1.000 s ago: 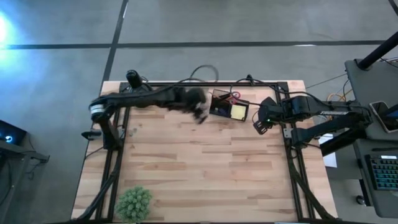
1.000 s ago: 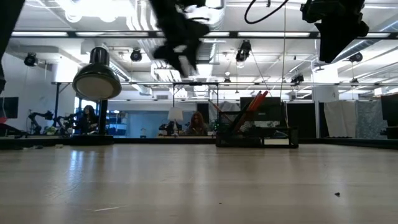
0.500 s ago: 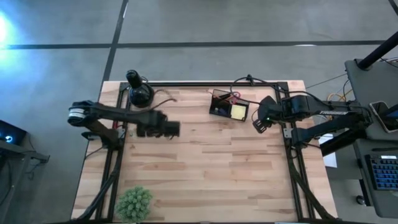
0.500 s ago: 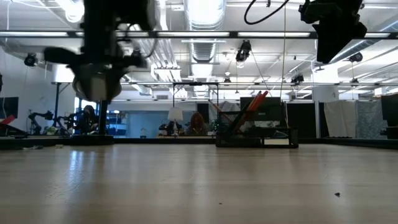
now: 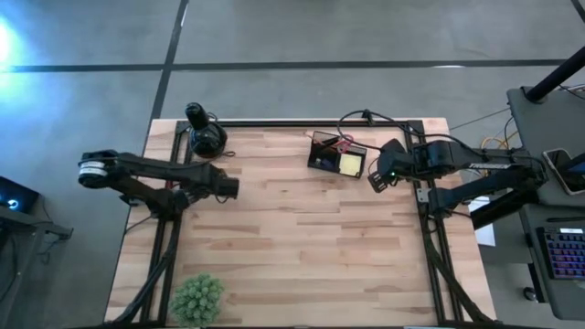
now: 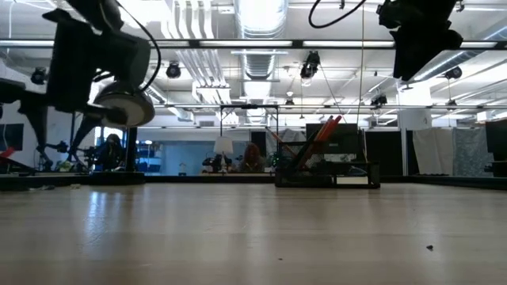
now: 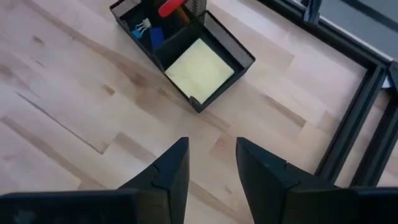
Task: Pick and place office supplies into organizer
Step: Put the yellow binder clip into the desk organizer
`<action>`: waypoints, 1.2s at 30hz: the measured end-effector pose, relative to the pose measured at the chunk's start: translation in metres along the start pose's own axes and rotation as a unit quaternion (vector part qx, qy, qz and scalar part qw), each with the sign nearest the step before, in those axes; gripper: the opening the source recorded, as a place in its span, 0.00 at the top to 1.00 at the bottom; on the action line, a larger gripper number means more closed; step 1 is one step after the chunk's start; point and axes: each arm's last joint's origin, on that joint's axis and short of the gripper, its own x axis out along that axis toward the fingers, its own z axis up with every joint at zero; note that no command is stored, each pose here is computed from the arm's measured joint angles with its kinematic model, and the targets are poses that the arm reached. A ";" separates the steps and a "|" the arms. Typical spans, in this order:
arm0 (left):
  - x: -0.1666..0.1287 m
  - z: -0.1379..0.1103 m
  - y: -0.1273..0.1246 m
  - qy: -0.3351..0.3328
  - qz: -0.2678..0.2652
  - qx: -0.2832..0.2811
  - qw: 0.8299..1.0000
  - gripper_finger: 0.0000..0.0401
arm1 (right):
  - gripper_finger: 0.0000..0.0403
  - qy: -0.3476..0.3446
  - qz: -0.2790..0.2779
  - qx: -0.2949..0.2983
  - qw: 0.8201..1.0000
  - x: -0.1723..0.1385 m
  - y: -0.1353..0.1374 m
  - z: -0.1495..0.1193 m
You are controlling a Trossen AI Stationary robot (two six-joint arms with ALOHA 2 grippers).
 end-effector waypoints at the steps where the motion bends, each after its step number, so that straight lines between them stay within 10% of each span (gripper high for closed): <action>1: 0.004 0.003 0.002 -0.001 0.003 -0.005 1.000 0.60 | 0.70 -0.003 0.000 -0.003 1.000 0.001 0.000 0.000; 16: 0.048 0.011 -0.029 -0.067 -0.052 0.100 0.991 0.60 | 0.70 -0.002 -0.002 -0.017 1.000 0.009 0.002 -0.003; 36: 0.079 0.004 -0.024 -0.077 -0.063 0.096 0.990 0.63 | 0.69 -0.002 -0.002 -0.017 1.000 0.009 0.002 -0.003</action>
